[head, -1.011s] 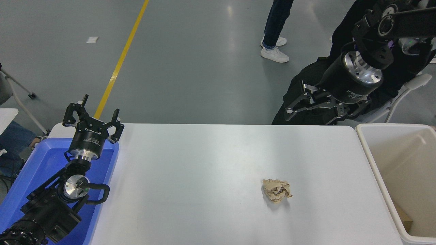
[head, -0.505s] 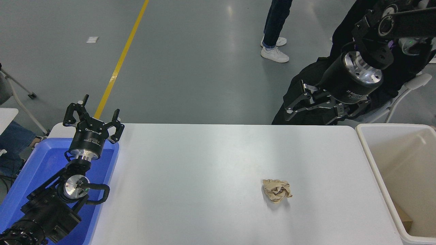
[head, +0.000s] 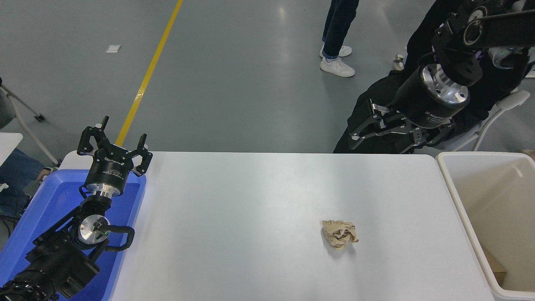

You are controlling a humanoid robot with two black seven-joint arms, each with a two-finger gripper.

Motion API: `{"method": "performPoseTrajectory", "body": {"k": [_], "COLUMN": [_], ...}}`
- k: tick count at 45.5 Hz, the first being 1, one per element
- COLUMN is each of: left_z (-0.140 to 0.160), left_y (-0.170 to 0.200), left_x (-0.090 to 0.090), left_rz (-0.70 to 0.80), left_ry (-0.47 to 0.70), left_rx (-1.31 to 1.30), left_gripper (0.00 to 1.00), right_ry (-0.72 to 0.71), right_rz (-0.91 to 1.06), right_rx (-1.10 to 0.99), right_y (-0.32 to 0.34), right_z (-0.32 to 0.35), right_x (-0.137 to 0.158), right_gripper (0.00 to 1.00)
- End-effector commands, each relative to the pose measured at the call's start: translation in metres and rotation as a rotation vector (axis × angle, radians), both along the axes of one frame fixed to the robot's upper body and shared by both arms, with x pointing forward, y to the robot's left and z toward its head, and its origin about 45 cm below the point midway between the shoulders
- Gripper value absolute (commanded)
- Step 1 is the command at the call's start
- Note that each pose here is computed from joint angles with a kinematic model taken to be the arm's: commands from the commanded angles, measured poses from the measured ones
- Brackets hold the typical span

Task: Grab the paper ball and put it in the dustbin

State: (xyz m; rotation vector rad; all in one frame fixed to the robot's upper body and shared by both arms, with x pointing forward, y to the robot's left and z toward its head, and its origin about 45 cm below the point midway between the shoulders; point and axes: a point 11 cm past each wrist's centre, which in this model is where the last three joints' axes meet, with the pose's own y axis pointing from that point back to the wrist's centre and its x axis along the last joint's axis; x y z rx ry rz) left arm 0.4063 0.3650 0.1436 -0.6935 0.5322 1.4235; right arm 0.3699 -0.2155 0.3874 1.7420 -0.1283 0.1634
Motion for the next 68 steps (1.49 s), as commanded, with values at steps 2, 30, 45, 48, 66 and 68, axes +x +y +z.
{"method": "performPoseTrajectory", "body": {"k": [2, 30, 45, 48, 66, 68], "left_z": [0.000, 0.000, 0.000, 0.000, 0.000, 0.000], "left_y": [0.000, 0.000, 0.000, 0.000, 0.000, 0.000], "left_x": [0.000, 0.000, 0.000, 0.000, 0.000, 0.000], "left_rz": [-0.001, 0.001, 0.000, 0.000, 0.001, 0.001], "left_ry": [-0.001, 0.000, -0.001, -0.001, 0.000, 0.000], "left_rx": [0.000, -0.001, -0.002, -0.002, -0.001, -0.001], "left_gripper": [0.98, 0.98, 0.98, 0.98, 0.98, 0.98], "right_ry": [0.041, 0.086, -0.123, -0.118, -0.081, -0.081], "right_rz": [-0.009, 0.016, -0.004, -0.024, -0.056, -0.057], "right_rx": [-0.001, 0.034, -0.074, -0.075, -0.088, -0.087], "right_y": [-0.004, 0.009, 0.006, -0.003, -0.019, -0.019], "right_z": [-0.016, -0.035, -0.241, -0.264, -0.303, -0.303], "right_x": [-0.003, -0.005, 0.015, 0.009, -0.009, -0.009], "right_gripper": [1.00, 1.00, 1.00, 1.00, 1.00, 1.00]}}
